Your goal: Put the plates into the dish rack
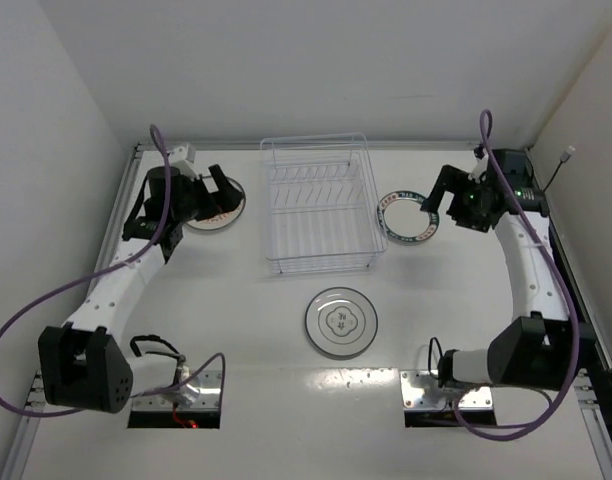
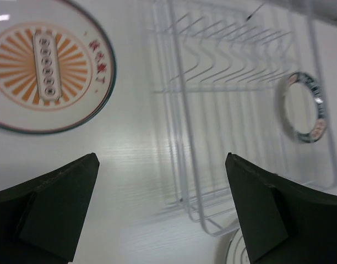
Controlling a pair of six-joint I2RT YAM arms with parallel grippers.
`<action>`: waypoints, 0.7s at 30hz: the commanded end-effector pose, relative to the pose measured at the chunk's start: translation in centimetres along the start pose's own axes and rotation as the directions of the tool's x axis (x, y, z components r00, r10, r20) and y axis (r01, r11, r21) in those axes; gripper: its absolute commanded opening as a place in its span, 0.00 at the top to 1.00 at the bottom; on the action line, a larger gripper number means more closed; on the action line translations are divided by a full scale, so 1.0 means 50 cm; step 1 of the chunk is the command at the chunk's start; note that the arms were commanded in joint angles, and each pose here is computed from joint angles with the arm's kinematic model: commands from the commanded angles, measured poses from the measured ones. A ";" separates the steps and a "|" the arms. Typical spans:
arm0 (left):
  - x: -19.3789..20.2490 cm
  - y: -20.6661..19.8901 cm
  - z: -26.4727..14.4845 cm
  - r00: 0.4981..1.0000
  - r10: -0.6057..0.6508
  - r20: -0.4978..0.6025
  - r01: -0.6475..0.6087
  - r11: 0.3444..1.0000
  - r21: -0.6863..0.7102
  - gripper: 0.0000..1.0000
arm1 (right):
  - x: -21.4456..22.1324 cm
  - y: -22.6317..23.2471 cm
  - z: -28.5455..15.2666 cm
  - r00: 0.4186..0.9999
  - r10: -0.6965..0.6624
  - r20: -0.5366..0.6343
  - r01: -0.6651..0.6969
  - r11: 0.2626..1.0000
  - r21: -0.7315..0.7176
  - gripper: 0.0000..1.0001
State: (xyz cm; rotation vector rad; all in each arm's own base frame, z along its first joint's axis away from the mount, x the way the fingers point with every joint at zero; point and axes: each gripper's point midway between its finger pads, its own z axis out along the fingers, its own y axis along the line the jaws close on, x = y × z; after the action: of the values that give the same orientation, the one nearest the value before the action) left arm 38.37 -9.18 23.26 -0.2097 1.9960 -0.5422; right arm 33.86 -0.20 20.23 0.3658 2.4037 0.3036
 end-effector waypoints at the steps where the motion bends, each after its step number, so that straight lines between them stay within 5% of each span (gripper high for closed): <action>1: 0.077 0.061 0.027 0.992 0.033 -0.123 -0.042 0.997 -0.071 0.00 | -0.024 0.002 0.040 0.987 0.158 0.009 -0.154 0.973 -0.171 0.01; 5: 0.083 0.049 0.045 0.991 0.028 -0.129 -0.033 0.999 -0.036 0.00 | -0.028 -0.094 0.093 0.939 0.345 0.011 -0.340 0.930 -0.137 0.01; 8: 0.076 0.042 0.051 0.992 0.020 -0.128 -0.024 0.999 -0.027 0.00 | -0.018 -0.138 0.153 0.916 0.399 -0.038 -0.401 0.908 -0.118 0.12; 9: 0.082 0.046 0.056 0.990 0.017 -0.139 -0.022 0.999 -0.032 0.00 | -0.013 -0.146 0.171 0.911 0.409 -0.060 -0.413 0.904 -0.108 0.20; 16: 0.076 0.068 0.058 0.991 0.014 -0.133 -0.027 0.995 -0.098 0.00 | 0.034 -0.184 0.310 0.866 0.453 -0.210 -0.472 0.881 -0.045 0.23; 21: 0.087 0.081 0.059 0.989 0.008 -0.151 -0.027 0.991 -0.129 0.00 | 0.062 -0.173 0.357 0.853 0.456 -0.253 -0.478 0.878 -0.029 0.36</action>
State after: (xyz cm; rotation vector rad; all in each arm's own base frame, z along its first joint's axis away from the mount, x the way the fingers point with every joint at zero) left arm 38.23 -8.35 15.47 -0.2417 2.2152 -0.4536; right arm 38.86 -5.36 1.05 0.9976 2.5610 0.6905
